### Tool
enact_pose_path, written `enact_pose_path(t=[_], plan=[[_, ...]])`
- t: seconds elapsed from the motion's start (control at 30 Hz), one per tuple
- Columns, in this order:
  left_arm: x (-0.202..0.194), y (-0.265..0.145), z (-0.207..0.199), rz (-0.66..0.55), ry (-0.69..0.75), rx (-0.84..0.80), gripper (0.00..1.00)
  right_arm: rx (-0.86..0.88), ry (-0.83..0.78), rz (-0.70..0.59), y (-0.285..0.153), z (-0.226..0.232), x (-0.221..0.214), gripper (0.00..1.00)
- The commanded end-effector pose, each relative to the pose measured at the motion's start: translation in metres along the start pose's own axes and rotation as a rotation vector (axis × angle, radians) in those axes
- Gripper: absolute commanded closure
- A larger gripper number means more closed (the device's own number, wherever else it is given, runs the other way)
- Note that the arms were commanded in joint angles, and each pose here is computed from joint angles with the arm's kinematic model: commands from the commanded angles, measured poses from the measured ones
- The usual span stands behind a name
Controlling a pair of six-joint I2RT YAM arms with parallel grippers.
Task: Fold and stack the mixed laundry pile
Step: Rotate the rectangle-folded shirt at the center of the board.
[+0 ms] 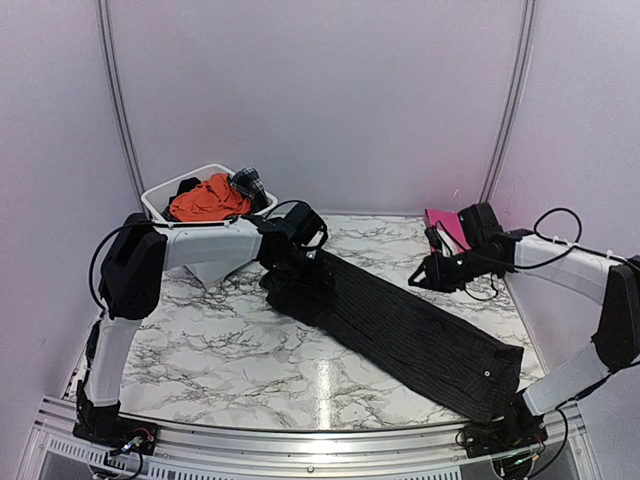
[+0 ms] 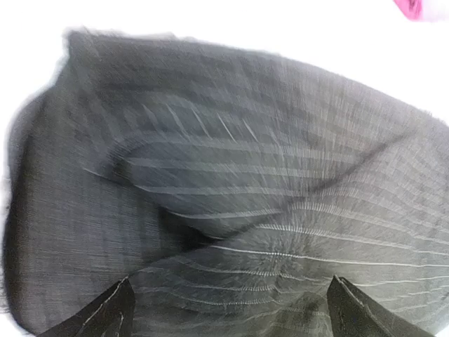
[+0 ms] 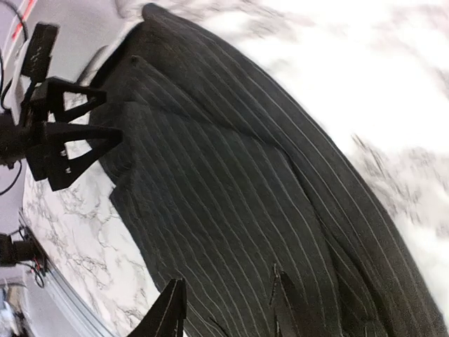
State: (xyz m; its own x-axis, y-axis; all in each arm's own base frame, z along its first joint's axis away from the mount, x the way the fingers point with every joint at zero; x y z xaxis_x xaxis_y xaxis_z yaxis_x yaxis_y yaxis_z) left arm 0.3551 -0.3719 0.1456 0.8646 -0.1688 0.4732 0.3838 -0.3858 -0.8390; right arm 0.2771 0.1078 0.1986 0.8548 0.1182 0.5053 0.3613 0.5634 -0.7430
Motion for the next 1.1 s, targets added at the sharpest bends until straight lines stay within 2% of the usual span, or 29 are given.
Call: enact_pose_path(t=[0.0, 0.13, 0.27, 0.37, 0.53, 0.73, 0.8, 0.9, 1.0, 1.03, 1.07], plan=[[0.043, -0.098, -0.001, -0.190, 0.000, -0.036, 0.01, -0.019, -0.229, 0.051, 0.031, 0.042, 0.032, 0.64], [0.045, -0.148, 0.029, -0.261, -0.121, -0.024, 0.01, 0.034, -0.389, 0.100, 0.072, 0.083, 0.050, 0.64], [0.033, -0.182, 0.053, -0.310, -0.156, 0.012, 0.01, 0.048, -0.509, 0.175, 0.122, 0.112, 0.061, 0.64], [0.020, -0.195, 0.063, -0.318, -0.167, 0.032, 0.01, 0.052, -0.536, 0.232, 0.158, 0.121, 0.062, 0.64], [0.000, -0.210, 0.074, -0.330, -0.199, 0.055, 0.01, 0.013, -0.477, 0.277, 0.198, 0.106, 0.064, 0.64], [-0.011, -0.225, 0.082, -0.359, -0.222, 0.068, 0.01, -0.013, -0.269, 0.257, 0.226, 0.031, 0.090, 0.65], [-0.011, -0.228, 0.082, -0.369, -0.226, 0.071, 0.01, -0.017, -0.199, 0.195, 0.232, -0.008, 0.121, 0.65], [-0.010, -0.224, 0.082, -0.360, -0.213, 0.074, 0.01, 0.023, -0.157, 0.086, 0.236, -0.034, 0.176, 0.64], [-0.008, -0.221, 0.080, -0.344, -0.195, 0.062, 0.01, 0.096, -0.180, -0.048, 0.195, -0.016, 0.226, 0.58], [-0.008, -0.222, 0.080, -0.346, -0.193, 0.063, 0.01, 0.107, -0.179, -0.043, 0.184, -0.012, 0.224, 0.56], [-0.007, -0.221, 0.079, -0.348, -0.195, 0.064, 0.01, 0.117, -0.207, -0.081, 0.153, 0.004, 0.228, 0.54]])
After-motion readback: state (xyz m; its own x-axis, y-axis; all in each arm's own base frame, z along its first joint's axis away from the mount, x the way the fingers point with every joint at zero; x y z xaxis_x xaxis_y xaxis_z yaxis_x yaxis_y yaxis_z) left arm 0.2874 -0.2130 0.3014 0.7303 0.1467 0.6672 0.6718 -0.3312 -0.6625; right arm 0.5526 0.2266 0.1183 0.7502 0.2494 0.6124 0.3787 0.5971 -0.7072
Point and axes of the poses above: each gripper's point midway between its finger pads, its own y axis out along the fingers, its own z axis along the line the jaws close on, x = y × z, the point moved 10 cm from there along -y, back along the fingers, and after that the axes turned 11 degrees about -y, right-handed, at the moved point
